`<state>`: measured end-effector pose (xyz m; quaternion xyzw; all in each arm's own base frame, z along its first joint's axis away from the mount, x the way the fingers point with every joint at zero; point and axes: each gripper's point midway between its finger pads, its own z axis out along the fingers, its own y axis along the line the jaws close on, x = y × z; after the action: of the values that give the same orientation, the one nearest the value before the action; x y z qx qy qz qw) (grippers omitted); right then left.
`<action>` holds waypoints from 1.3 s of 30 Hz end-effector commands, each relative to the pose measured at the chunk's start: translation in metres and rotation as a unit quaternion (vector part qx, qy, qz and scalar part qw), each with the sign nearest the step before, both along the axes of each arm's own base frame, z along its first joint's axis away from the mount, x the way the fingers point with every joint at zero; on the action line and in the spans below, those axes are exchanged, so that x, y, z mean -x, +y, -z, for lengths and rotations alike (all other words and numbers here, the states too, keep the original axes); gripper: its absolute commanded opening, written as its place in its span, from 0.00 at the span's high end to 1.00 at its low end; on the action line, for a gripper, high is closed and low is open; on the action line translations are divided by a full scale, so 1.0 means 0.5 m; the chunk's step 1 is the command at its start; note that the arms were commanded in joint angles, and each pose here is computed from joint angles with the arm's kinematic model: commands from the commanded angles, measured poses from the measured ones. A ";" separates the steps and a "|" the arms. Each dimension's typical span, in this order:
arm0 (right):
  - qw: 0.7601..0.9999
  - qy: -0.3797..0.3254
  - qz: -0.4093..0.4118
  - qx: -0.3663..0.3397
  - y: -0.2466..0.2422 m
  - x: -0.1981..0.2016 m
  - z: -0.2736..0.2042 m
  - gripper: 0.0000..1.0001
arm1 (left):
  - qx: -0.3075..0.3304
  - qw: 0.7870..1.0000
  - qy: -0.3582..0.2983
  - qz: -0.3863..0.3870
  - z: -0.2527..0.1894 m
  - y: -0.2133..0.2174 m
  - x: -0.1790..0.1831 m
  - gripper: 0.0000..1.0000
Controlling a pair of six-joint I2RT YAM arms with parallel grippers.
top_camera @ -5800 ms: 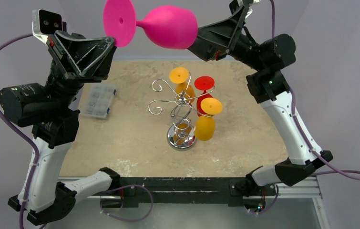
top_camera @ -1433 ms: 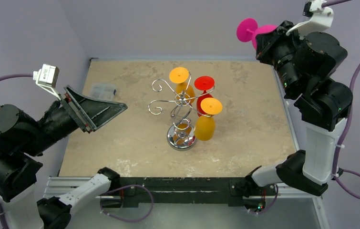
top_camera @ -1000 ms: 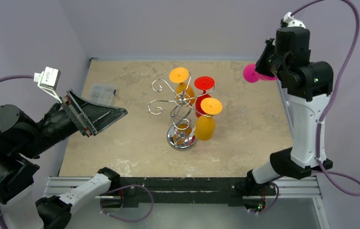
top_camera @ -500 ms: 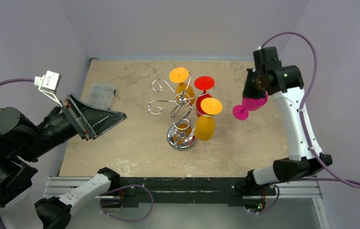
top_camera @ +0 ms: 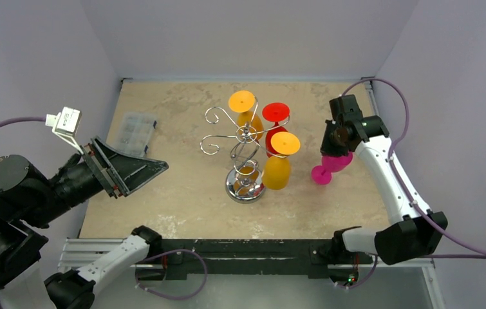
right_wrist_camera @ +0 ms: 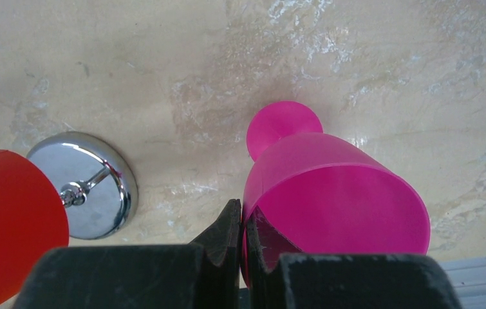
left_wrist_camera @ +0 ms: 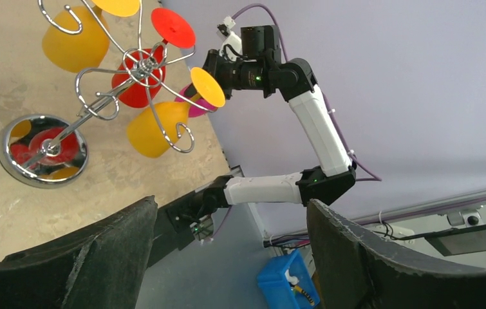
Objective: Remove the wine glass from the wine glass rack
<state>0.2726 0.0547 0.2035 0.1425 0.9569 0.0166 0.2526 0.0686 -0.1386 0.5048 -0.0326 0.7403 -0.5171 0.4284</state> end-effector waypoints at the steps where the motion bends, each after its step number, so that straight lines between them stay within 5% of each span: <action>1: 0.998 -0.063 0.016 -0.001 -0.007 -0.033 -0.017 1.00 | -0.008 1.000 -0.003 -0.014 0.017 0.010 -0.002 0.17; 25: 0.995 -0.037 0.027 0.087 -0.051 -0.103 0.047 1.00 | -0.011 1.000 0.015 -0.020 0.041 0.008 -0.013 0.19; 39: 0.994 -0.070 0.059 0.056 -0.076 -0.250 0.021 1.00 | -0.015 0.999 0.011 -0.042 0.035 0.029 -0.003 0.20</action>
<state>0.3652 0.0193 0.1692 0.1702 0.9420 -0.0638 0.2823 0.0723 -0.1312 0.4780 -0.0589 0.7599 -0.4913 0.4215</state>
